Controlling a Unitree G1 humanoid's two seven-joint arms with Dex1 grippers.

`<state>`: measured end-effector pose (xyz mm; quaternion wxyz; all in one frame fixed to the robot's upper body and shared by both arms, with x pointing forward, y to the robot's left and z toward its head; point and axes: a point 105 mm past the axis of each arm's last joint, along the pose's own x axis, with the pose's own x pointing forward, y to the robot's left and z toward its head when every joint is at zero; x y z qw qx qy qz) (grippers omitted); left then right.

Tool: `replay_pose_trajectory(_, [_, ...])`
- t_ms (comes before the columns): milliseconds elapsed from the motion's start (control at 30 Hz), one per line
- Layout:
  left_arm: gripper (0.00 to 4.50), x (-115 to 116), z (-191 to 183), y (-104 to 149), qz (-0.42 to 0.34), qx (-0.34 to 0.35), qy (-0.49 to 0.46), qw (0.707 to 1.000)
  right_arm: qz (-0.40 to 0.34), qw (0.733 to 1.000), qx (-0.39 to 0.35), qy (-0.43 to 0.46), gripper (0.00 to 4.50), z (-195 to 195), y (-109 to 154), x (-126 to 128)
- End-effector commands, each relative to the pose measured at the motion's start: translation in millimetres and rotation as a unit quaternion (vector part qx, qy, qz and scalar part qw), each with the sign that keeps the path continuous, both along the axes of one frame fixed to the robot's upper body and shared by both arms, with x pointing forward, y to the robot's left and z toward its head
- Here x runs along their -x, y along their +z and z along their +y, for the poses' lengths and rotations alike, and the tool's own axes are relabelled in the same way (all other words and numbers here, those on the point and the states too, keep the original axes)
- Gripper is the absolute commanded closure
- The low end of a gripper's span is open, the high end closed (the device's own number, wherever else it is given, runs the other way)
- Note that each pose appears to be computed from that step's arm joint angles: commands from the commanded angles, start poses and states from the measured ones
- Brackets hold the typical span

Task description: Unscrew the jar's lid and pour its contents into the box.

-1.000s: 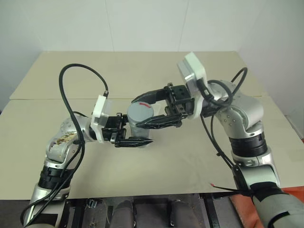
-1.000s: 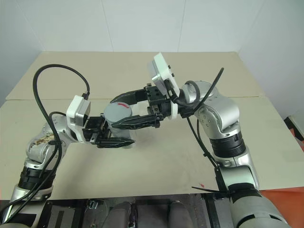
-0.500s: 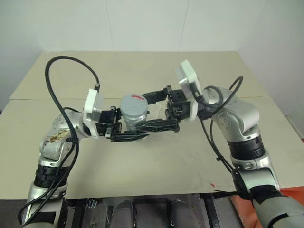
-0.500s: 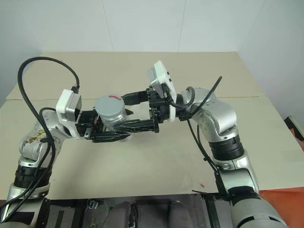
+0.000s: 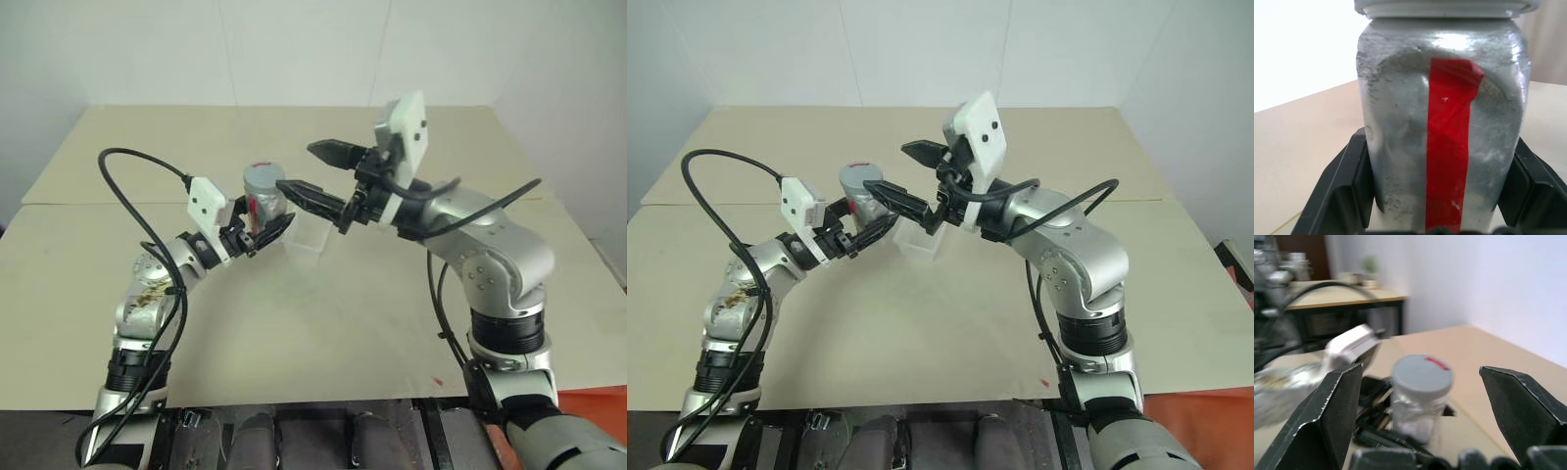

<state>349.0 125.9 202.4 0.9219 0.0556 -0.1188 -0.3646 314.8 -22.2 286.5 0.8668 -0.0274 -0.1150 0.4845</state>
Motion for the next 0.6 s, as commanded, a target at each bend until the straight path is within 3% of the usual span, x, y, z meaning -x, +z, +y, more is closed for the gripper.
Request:
replay_pose_trajectory(33, [1.64, -3.8, -4.7, 16.4, -0.031, 0.014, 0.045, 0.998, -0.029, 0.999, -0.003, -0.03, 0.08, 12.0, 15.1, 4.7])
replay_pose_trajectory(600, [1.64, 1.8, -19.8, 14.3, -0.028, 0.026, 0.059, 0.998, -0.028, 0.995, 0.016, -0.09, 0.08, 37.5, 11.3, -17.7])
